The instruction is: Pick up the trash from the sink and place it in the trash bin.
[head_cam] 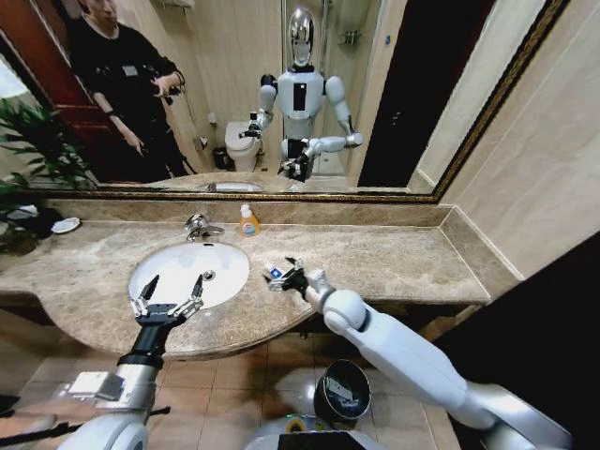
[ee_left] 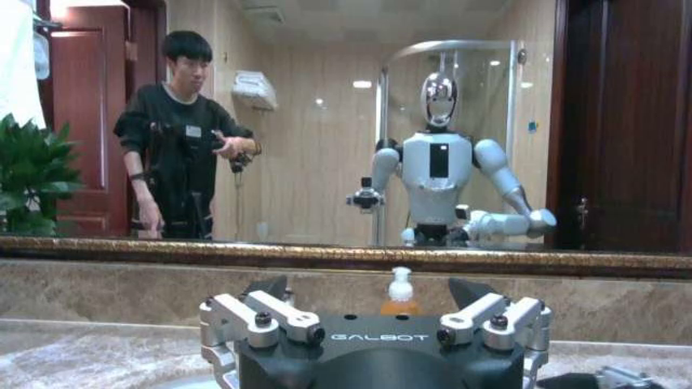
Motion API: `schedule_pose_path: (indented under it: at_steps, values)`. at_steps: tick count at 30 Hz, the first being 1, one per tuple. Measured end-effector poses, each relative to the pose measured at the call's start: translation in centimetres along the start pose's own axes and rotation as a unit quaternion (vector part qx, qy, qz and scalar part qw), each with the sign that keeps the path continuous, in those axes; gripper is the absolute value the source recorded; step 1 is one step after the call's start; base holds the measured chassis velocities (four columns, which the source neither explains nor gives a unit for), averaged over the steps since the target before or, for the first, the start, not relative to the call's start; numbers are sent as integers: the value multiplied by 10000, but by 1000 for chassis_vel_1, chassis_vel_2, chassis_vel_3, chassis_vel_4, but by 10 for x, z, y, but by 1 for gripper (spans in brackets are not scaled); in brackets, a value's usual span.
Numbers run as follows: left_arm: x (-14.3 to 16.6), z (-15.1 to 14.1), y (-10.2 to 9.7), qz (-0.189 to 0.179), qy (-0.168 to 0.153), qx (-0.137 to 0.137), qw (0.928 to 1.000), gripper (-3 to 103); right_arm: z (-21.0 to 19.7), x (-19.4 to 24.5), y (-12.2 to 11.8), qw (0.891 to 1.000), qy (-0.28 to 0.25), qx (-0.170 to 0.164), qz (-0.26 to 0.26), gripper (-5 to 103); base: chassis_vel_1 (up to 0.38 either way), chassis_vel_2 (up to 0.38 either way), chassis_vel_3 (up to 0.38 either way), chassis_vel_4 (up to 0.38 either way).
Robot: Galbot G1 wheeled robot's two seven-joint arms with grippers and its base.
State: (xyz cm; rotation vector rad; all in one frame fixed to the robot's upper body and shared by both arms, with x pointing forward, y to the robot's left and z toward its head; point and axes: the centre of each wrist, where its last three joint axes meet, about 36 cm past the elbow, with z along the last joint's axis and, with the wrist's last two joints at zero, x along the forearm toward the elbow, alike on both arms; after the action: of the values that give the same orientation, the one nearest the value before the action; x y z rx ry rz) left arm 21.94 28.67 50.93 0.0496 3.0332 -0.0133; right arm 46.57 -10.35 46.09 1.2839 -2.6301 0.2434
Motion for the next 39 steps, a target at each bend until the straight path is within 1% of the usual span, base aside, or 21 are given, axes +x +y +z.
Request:
schedule_pose_path:
  at_steps: [1, 2, 4, 5, 7, 9, 10, 11, 12, 13, 15, 16, 19, 23, 28, 29, 32, 34, 37, 38, 39]
  values:
    - [0, 0, 0, 0, 0, 0, 10000, 100, 0, 0, 0, 10000, 0, 0, 0, 99, 0, 0, 0, 0]
    - [0, 0, 0, 1, 0, 0, 10000, 100, 4, -7, -17, 9985, -141, 147, -502, 100, 0, 0, 0, 0]
    - [0, 0, 0, 1, 0, 0, 10000, 100, 4, -13, -33, 9949, -246, 289, -935, 100, 0, 0, 0, 0]
    - [0, 0, 0, 1, 0, 0, 10000, 100, 4, -13, -33, 9949, -246, 289, -935, 100, 0, 0, 0, 0]
    - [0, 0, 0, 1, 0, 0, 10000, 100, -1, -18, -35, 9925, -245, 375, -1133, 100, 0, 0, 0, 0]
    - [0, 0, 0, 1, -1, 0, 10000, 100, -3, -22, -31, 9927, -176, 379, -1131, 100, 0, 0, 0, 0]
    - [0, 0, 0, 1, 0, 0, 10000, 100, -3, -26, -23, 9946, -37, 348, -976, 100, 0, 0, 0, 0]
    - [0, 0, 0, 1, -1, 0, 10000, 100, -4, -34, -9, 9980, 248, 254, -525, 100, 0, 0, 0, 0]
    - [0, 0, 0, 1, 0, 0, 10000, 100, -4, -38, -5, 9986, 352, 204, -341, 100, 0, 0, 0, 0]
    - [0, 0, 0, 1, 0, 0, 10000, 100, -4, -38, -5, 9986, 352, 204, -341, 100, 0, 0, 0, 0]
    - [0, 0, 0, 1, 0, 0, 10000, 100, -2, -47, -4, 9988, 466, 148, -15, 100, 0, 0, 0, 0]
    - [0, 0, 0, 1, 0, 0, 10000, 100, -2, -47, -4, 9988, 466, 148, -15, 100, 0, 0, 0, 0]
    - [0, 0, 0, 1, 0, 0, 10000, 100, -6, -52, -17, 9980, 486, 93, 403, 100, 0, 0, 0, 0]
    - [0, 0, 0, 1, 0, 0, 10000, 100, -8, -51, -28, 9963, 588, 106, 617, 100, 0, 0, 0, 0]
    - [0, 0, 0, 1, 0, 0, 10000, 100, -7, -50, -29, 9957, 671, 92, 632, 100, 0, 0, 0, 0]
    - [0, 0, 0, 1, 0, 0, 10000, 100, -6, -50, -29, 9954, 732, 55, 621, 103, 0, 0, 0, 0]
    - [0, 0, 0, 1, 0, 0, 10000, 100, -4, -53, -34, 9942, 838, 37, 678, 93, 0, 0, 0, 0]
    - [0, 0, 0, 1, 0, 0, 10000, 100, -4, -54, -37, 9938, 857, 49, 700, 93, 0, 0, 0, 0]
    - [0, 0, 0, 1, 0, 0, 10000, 100, -3, -55, -43, 9931, 913, 100, 735, 77, 0, 0, 0, 0]
    - [0, 0, 0, 1, 0, 0, 10000, 100, -3, -55, -43, 9931, 913, 100, 735, 77, 0, 0, 0, 0]
    - [0, 0, 0, 1, 0, 0, 10000, 100, -2, -54, -44, 9929, 929, 120, 739, 71, 0, 0, 0, 0]
